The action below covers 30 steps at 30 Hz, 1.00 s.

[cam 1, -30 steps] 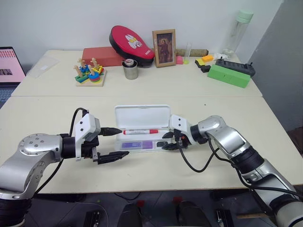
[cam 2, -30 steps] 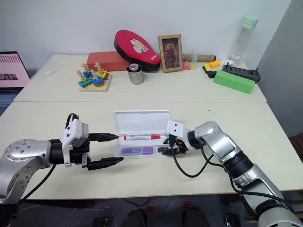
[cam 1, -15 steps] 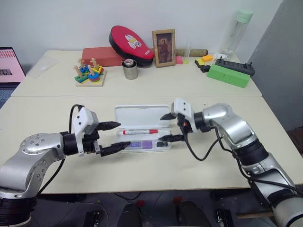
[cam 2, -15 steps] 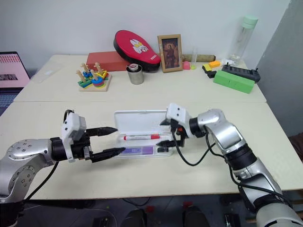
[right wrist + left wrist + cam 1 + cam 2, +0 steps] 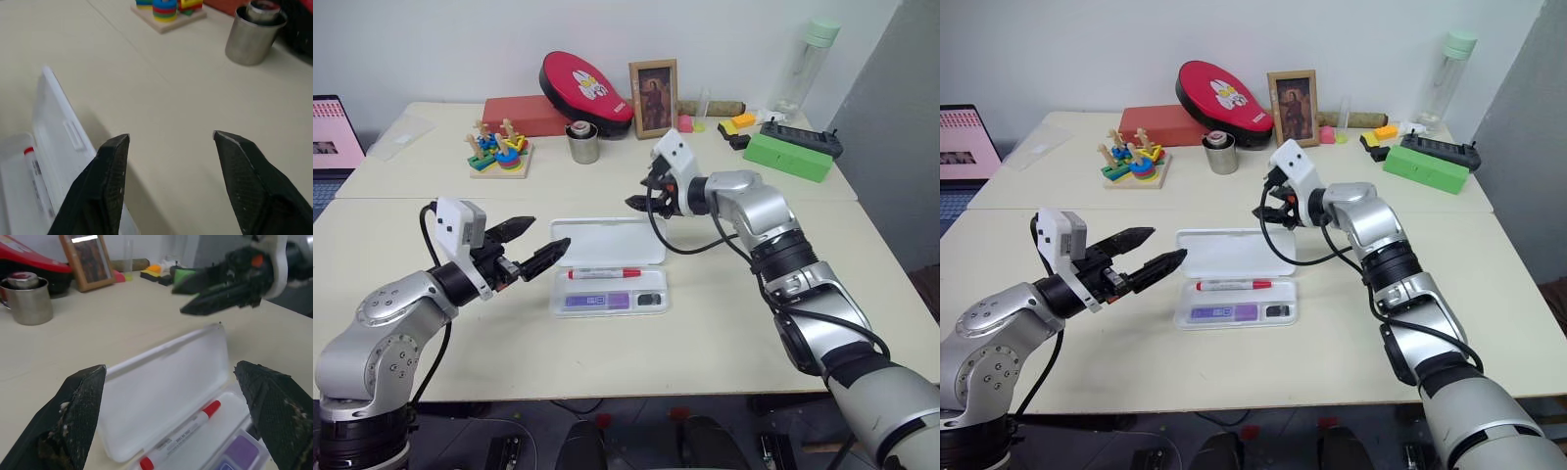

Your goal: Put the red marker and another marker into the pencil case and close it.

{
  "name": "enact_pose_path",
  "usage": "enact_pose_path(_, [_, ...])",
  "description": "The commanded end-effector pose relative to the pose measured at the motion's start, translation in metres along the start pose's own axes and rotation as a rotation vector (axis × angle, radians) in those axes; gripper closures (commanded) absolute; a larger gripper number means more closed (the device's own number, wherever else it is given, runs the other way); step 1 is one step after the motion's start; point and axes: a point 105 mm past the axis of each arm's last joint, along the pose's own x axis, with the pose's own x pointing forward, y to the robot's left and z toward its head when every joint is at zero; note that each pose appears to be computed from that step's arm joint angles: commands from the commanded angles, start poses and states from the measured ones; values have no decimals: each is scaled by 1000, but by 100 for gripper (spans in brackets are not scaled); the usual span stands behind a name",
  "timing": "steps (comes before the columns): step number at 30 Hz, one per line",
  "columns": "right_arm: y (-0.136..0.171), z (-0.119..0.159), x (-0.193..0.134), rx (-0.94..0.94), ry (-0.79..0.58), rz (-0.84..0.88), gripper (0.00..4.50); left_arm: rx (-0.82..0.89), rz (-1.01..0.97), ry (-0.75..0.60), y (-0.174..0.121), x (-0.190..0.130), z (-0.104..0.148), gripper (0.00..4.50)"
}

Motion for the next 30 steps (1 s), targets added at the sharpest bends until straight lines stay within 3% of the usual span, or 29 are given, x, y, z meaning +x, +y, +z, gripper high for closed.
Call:
enact_pose_path(1, [0,18,4,-97,-26,-16,280,16,-8,-99,-6,-3,26,0])
enact_pose_path(9, [24,6,7,-159,15,132,442,27,-30,-84,-10,-5,26,0])
enact_pose_path(15, [51,-2,-7,-242,29,295,442,31,-90,-39,-16,-5,21,0])
enact_pose_path(21, [89,-26,-26,-319,50,476,442,38,-173,101,-23,-19,1,0])
enact_pose_path(30, [115,-77,-22,-348,195,515,442,63,-231,274,-24,-38,-22,0])
